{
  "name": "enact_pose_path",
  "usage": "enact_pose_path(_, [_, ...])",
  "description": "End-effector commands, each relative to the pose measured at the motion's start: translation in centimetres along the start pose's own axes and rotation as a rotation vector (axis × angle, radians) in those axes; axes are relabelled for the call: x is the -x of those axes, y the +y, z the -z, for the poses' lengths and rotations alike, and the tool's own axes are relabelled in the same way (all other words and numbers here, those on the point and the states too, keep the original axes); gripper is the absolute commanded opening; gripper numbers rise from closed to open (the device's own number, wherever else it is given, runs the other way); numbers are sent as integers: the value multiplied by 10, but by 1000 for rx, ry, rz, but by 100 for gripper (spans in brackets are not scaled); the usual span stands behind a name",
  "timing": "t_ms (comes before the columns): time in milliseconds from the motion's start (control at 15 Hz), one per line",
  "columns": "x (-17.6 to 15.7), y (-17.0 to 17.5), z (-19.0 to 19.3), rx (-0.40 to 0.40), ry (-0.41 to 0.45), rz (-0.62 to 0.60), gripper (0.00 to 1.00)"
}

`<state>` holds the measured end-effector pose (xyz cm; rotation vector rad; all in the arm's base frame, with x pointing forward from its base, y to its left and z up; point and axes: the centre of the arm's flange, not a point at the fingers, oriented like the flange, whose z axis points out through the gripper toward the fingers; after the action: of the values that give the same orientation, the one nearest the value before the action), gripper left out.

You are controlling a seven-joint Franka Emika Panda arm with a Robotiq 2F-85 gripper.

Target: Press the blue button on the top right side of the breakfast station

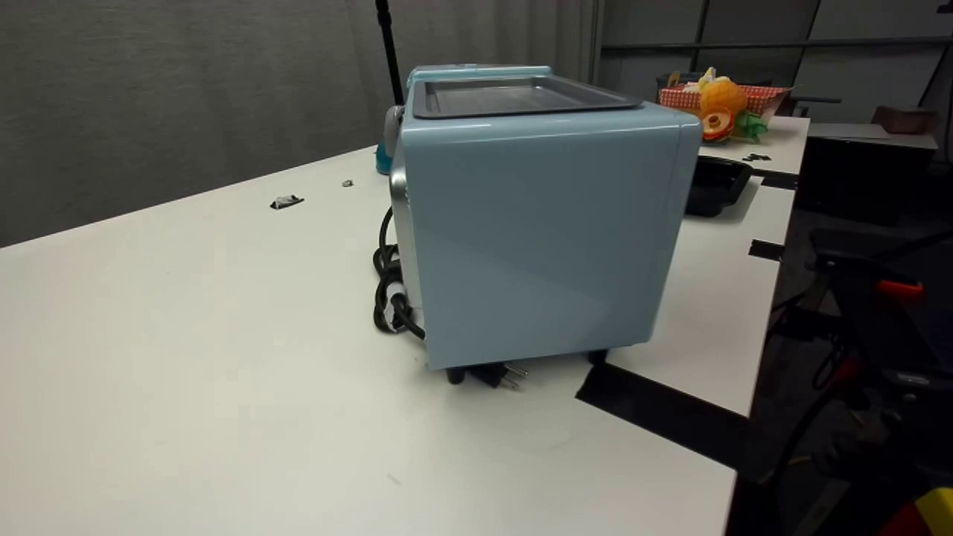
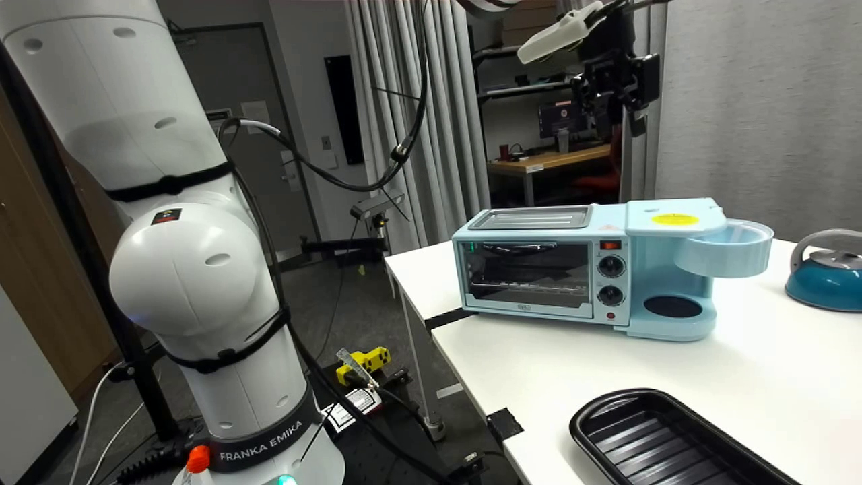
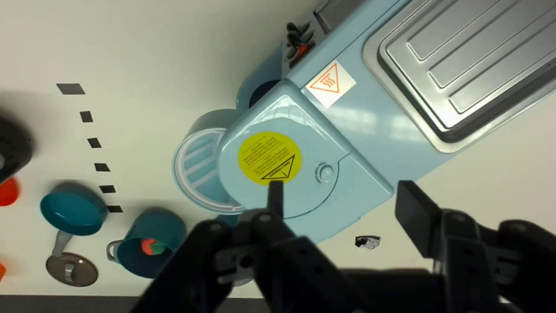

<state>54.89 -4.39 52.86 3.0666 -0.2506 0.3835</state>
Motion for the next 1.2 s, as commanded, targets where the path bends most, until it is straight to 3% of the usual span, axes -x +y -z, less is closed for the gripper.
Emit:
enact_pose_path(0, [18, 6, 9, 16, 44, 29, 99])
enact_pose_path(1133, [13, 3, 9, 15, 20, 20, 100])
